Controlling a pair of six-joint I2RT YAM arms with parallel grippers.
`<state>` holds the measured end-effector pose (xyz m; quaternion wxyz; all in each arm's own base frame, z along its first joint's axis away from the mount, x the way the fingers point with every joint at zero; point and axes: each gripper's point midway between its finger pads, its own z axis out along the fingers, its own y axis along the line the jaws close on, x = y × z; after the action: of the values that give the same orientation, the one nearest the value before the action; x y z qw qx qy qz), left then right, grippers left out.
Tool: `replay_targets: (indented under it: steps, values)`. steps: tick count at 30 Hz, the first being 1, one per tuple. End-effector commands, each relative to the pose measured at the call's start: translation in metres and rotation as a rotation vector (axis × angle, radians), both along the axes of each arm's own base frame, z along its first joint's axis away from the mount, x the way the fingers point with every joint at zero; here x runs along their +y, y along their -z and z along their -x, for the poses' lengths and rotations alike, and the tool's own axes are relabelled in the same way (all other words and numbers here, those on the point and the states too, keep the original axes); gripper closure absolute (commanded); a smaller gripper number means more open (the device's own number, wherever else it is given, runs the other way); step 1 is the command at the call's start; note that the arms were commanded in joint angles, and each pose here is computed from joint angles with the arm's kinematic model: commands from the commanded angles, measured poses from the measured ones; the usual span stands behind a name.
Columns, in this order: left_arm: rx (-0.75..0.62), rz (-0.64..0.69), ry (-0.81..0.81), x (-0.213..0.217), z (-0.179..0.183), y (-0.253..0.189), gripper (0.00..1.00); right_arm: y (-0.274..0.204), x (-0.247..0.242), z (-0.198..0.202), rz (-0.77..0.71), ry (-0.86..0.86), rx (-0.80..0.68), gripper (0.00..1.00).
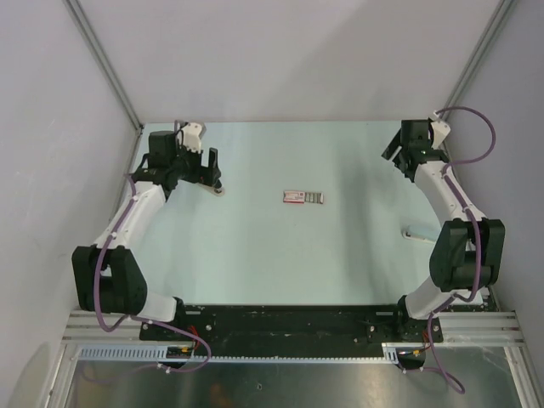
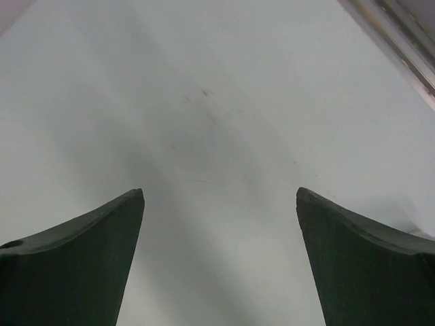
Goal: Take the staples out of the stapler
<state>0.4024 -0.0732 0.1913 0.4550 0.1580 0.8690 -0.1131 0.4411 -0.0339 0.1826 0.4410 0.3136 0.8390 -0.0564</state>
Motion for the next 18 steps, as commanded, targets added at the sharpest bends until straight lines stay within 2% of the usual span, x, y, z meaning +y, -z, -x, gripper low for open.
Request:
replay_targets:
  steps: [1, 7, 9, 12, 18]
  values:
    - [-0.020, -0.005, 0.014, -0.003, -0.006, -0.009, 0.01, 0.015, -0.025, 0.020, 0.011, 0.165, 0.095, 0.01]
    - [-0.001, -0.006, 0.020, -0.004, -0.006, -0.002, 0.00, 0.070, -0.052, 0.097, -0.061, 0.433, 0.395, 0.01]
    - [-0.001, 0.002, 0.031, -0.006, -0.005, -0.002, 0.00, 0.082, -0.053, 0.117, -0.067, 0.474, 0.467, 0.01]
    - [0.002, 0.017, 0.046, -0.009, -0.002, -0.002, 0.01, 0.093, -0.047, 0.134, -0.089, 0.483, 0.519, 0.01]
    - [0.008, 0.020, 0.062, -0.011, 0.002, 0.001, 0.01, 0.098, -0.039, 0.153, -0.123, 0.489, 0.511, 0.01]
